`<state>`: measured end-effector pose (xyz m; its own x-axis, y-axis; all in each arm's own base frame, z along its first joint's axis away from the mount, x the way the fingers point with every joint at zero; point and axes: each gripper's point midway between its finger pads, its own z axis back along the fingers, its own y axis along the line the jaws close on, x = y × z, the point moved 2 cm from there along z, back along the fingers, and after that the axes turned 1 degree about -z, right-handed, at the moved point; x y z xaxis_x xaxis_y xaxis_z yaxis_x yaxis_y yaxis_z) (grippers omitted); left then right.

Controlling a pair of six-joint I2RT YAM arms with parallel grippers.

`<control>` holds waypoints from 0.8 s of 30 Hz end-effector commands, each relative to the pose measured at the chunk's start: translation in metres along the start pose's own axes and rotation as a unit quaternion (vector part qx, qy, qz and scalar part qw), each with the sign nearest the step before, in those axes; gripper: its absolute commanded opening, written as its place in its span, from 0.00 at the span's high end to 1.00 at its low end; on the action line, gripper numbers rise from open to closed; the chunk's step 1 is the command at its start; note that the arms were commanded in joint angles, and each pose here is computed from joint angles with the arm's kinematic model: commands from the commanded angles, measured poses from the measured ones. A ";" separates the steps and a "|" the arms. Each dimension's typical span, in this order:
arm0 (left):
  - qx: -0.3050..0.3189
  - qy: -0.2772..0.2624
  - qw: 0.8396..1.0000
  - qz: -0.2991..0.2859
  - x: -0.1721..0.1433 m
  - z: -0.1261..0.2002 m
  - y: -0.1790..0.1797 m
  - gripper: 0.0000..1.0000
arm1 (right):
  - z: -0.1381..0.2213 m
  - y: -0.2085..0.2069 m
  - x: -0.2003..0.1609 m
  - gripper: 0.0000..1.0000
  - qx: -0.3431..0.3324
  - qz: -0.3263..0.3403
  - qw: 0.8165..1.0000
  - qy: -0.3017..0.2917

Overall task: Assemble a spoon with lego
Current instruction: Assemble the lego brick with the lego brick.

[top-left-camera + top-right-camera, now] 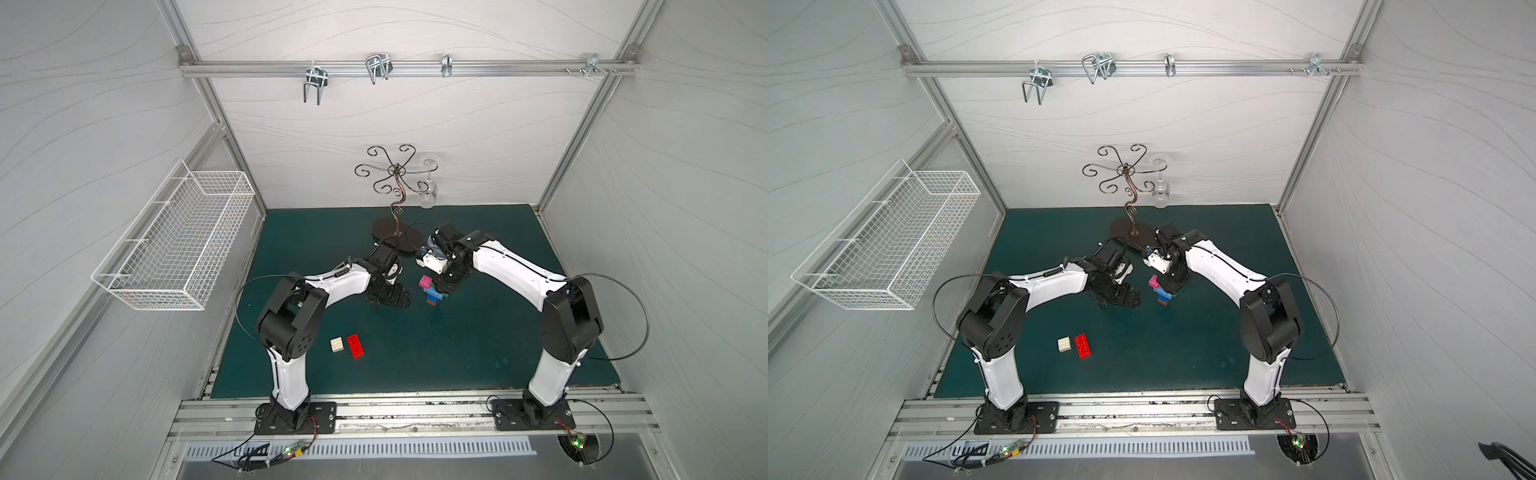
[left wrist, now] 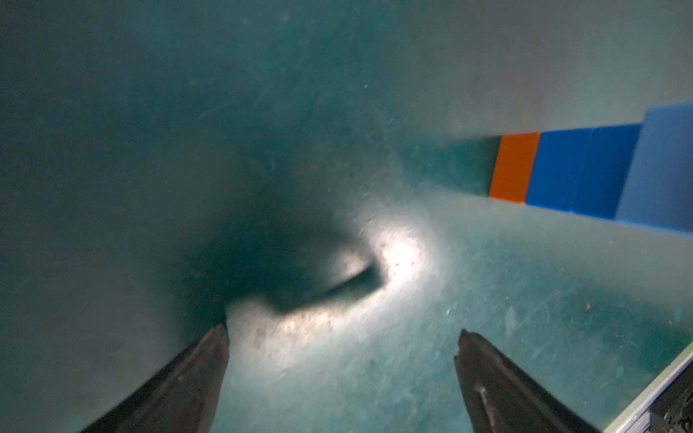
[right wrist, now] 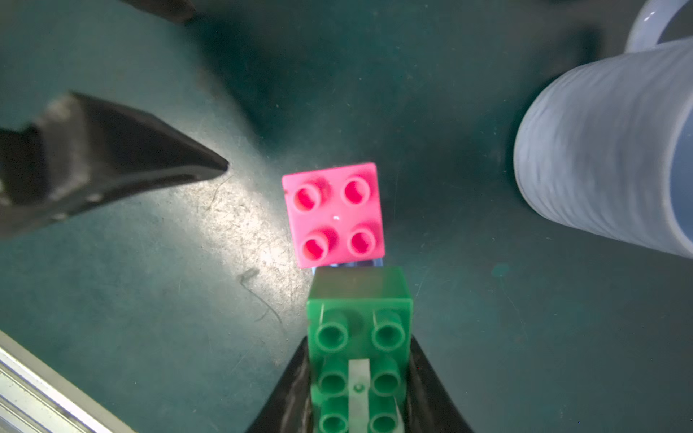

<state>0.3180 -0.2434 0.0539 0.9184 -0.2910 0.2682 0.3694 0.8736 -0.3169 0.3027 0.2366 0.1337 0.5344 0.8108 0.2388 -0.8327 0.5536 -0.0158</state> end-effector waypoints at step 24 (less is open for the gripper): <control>0.021 -0.025 0.999 -0.006 -0.001 0.016 0.013 0.00 | -0.017 0.007 -0.002 0.80 -0.013 0.036 0.998 0.051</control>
<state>0.3132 -0.2266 0.0523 0.9216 -0.2813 0.2675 0.3552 0.8891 -0.2889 0.3032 0.2407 0.1237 0.4992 0.8478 0.1793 -0.8544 0.5160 -0.0613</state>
